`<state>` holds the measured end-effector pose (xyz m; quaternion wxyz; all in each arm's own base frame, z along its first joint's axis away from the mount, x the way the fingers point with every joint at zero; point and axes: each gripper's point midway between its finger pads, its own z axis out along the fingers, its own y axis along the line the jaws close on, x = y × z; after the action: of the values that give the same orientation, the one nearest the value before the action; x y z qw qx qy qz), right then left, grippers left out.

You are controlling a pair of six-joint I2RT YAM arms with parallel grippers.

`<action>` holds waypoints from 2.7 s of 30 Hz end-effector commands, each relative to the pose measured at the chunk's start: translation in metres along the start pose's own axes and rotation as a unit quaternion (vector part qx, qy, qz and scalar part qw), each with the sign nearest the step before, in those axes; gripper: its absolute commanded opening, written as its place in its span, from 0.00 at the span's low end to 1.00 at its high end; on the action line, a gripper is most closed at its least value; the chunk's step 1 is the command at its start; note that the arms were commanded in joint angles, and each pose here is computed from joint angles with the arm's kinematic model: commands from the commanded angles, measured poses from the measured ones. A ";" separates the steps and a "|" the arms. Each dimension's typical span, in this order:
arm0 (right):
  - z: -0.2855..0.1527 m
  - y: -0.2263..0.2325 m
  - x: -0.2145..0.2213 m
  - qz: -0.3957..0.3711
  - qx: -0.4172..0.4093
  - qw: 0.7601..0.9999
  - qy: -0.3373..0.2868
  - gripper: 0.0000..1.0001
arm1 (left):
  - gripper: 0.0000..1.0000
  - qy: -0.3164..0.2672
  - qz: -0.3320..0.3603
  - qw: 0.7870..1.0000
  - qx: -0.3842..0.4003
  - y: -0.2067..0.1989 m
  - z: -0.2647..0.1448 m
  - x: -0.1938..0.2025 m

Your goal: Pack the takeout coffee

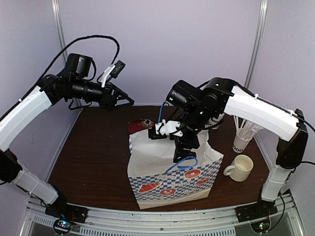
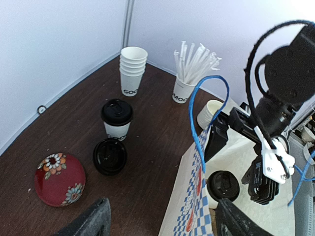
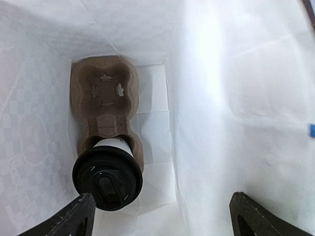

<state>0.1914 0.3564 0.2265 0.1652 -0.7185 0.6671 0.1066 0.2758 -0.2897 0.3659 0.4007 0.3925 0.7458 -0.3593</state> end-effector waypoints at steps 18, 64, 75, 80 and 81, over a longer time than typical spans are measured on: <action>-0.143 0.025 0.013 -0.044 -0.002 0.986 -0.160 0.98 | 0.66 0.100 0.035 0.989 0.102 -0.055 0.109 0.007; -0.145 -0.094 0.117 0.220 0.126 0.946 -0.201 0.97 | 0.00 0.087 0.072 0.979 0.172 -0.168 0.054 0.037; -0.139 -0.095 0.115 0.223 0.110 0.948 -0.200 0.98 | 0.00 0.130 0.077 0.953 0.263 -0.239 0.050 0.072; -0.138 -0.096 0.114 0.224 0.104 0.948 -0.202 0.98 | 0.00 0.144 0.071 0.949 0.270 -0.243 0.049 0.080; -0.137 -0.095 0.114 0.224 0.102 0.948 -0.203 0.98 | 0.00 0.144 0.073 0.950 0.268 -0.242 0.050 0.080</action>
<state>0.2864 0.2036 0.3193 0.3444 -0.4994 0.7683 0.2042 0.0489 -0.4110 0.3230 0.1894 0.5912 0.6444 -0.4465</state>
